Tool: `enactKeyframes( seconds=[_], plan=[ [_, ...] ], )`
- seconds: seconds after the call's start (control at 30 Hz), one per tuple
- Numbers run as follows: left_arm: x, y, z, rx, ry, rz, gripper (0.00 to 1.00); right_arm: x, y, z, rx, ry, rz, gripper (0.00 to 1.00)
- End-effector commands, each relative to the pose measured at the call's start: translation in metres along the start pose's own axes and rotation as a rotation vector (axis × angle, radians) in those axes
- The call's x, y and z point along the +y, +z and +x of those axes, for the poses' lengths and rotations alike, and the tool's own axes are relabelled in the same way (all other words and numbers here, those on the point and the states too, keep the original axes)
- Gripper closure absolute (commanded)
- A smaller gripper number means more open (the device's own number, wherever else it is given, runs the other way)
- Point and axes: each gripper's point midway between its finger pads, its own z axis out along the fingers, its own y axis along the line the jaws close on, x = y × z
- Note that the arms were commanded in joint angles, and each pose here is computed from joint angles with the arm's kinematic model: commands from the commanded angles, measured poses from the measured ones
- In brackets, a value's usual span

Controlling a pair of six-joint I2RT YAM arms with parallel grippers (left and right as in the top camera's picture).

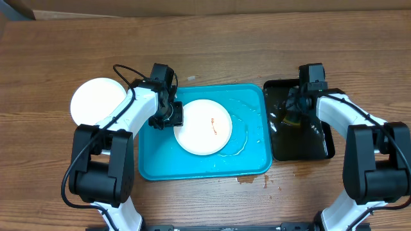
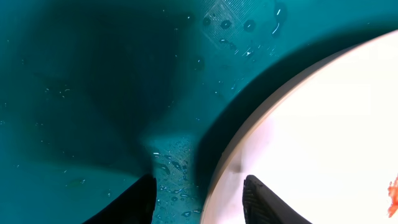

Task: Clean dirty plates on tray and stack at the side
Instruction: 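Grasp the sponge with the right gripper in the water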

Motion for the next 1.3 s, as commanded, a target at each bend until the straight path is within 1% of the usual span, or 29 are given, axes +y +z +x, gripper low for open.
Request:
enactKeyframes(
  seconds=[0.0,0.03,0.2,0.27,0.3,0.33,0.37,0.4,0.43,0.47,0.53,0.57,0.6,0.73,0.8,0.9,1.03,1.13,1.17,1.2,1.27],
  plan=[
    [-0.001,-0.001,0.002,-0.002,0.015,-0.006,0.53,0.004,0.003,0.009,0.043,-0.035,-0.025,0.29],
    [-0.001,-0.001,0.002,-0.002,0.015,-0.006,0.53,0.002,0.000,0.014,0.079,-0.037,-0.016,0.26],
    [-0.001,-0.001,0.002,-0.001,0.015,-0.006,0.53,-0.007,-0.011,0.046,0.237,-0.011,0.028,0.27],
    [-0.001,-0.001,0.002,-0.002,0.015,-0.005,0.53,-0.010,-0.015,0.059,0.292,-0.013,0.038,0.35],
    [-0.001,-0.001,0.002,-0.002,0.015,-0.005,0.53,-0.011,-0.016,0.065,0.316,-0.014,0.041,0.43],
    [-0.001,-0.001,0.002,-0.002,0.015,-0.006,0.53,-0.011,-0.018,0.070,0.336,-0.014,0.040,0.54],
    [-0.001,-0.001,0.002,-0.001,0.015,-0.006,0.53,-0.012,-0.019,0.073,0.350,-0.014,0.041,0.60],
    [-0.001,-0.001,0.002,-0.002,0.015,-0.005,0.53,-0.012,-0.020,0.076,0.364,-0.015,0.041,0.67],
    [-0.001,-0.001,0.002,-0.001,0.015,-0.006,0.53,-0.013,-0.021,0.078,0.373,-0.015,0.044,0.71],
    [-0.001,-0.001,0.002,-0.001,0.015,-0.006,0.53,-0.013,-0.021,0.079,0.378,-0.015,0.046,0.69],
    [-0.001,-0.001,0.002,-0.001,0.015,-0.006,0.52,-0.014,-0.021,0.079,0.379,-0.016,0.047,0.49],
    [-0.001,-0.001,0.002,-0.001,0.015,-0.006,0.52,-0.013,-0.021,0.079,0.375,-0.020,0.045,0.42],
    [-0.001,-0.001,0.002,-0.001,0.016,-0.006,0.51,-0.013,-0.021,0.077,0.371,-0.023,0.043,0.41],
    [-0.002,-0.001,-0.001,-0.012,0.016,-0.003,0.51,-0.011,-0.018,0.070,0.338,-0.025,0.033,0.44],
    [-0.003,-0.001,-0.003,-0.022,0.018,0.000,0.50,-0.009,-0.017,0.063,0.317,-0.045,0.024,0.49],
    [-0.004,-0.001,-0.009,-0.048,0.021,0.006,0.49,-0.006,-0.024,0.053,0.311,-0.046,0.021,0.66],
    [-0.007,-0.001,-0.018,-0.083,0.026,0.016,0.46,-0.004,-0.039,0.039,0.320,-0.046,0.024,0.67],
    [-0.007,-0.001,-0.018,-0.083,0.026,0.016,0.47,-0.004,-0.043,0.039,0.335,-0.047,0.028,0.77],
    [-0.007,-0.001,-0.017,-0.081,0.025,0.016,0.47,-0.004,-0.044,0.041,0.340,-0.047,0.029,0.84],
    [-0.005,0.002,-0.015,-0.076,0.024,0.014,0.48,-0.005,-0.044,0.043,0.349,-0.047,0.032,0.93],
    [-0.004,0.005,-0.013,-0.076,0.024,0.014,0.51,-0.004,-0.044,0.045,0.353,-0.051,0.032,0.94]
  ],
)
